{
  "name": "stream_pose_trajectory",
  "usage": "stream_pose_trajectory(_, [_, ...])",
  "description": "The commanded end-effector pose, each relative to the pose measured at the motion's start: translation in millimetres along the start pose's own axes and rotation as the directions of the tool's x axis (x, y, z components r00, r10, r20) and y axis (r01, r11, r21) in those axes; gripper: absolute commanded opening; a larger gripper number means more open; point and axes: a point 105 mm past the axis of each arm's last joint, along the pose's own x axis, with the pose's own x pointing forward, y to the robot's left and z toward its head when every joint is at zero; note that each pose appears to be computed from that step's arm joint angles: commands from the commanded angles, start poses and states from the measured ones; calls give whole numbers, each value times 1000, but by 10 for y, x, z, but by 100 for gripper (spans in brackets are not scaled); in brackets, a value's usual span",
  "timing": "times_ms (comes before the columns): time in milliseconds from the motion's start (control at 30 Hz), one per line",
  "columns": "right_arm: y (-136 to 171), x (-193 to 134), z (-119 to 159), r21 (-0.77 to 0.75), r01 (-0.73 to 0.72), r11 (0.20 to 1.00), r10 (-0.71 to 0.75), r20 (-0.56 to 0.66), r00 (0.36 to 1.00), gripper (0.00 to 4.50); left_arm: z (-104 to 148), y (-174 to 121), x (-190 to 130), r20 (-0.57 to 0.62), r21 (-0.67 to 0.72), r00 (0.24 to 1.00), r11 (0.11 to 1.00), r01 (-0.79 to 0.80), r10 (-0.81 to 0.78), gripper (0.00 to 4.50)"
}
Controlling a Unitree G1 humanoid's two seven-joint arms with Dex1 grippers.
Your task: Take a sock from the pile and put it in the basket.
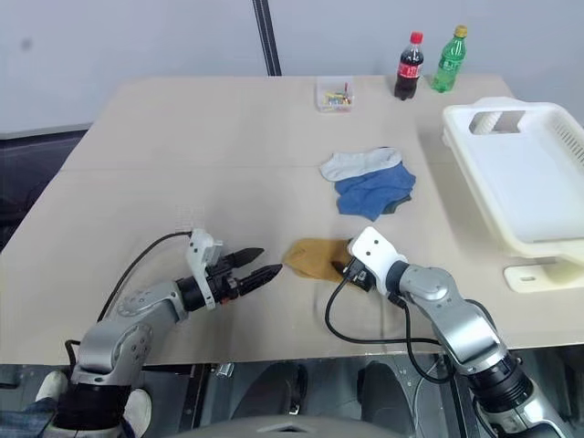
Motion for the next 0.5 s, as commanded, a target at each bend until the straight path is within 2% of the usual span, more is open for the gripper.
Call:
stream_pose_trajectory(33, [18, 5, -72, 16, 13, 1000, -12, -35, 999, 290, -71, 34, 133, -65, -16, 998, 999, -29, 28, 385])
stream_pose_trajectory(100, [7, 4, -82, 8, 23, 1000, -23, -40, 999, 290, 11, 11, 203, -5, -205, 1000, 979, -19, 18, 385])
stream_pose_trajectory(200, [9, 7, -87, -1, 29, 1000, -29, -44, 999, 290, -49, -124, 260, -35, -396, 998, 918, 35, -53, 385])
stream_pose_trajectory(367, [36, 23, -84, -2, 29, 1000, -29, -42, 999, 290, -38, -281, 287, -35, -555, 986, 823, 118, -164, 385])
stream_pose_trajectory(500, [28, 30, -75, -8, 33, 999, -33, -41, 999, 290, -54, -283, 219, -79, -600, 976, 791, 117, -204, 385])
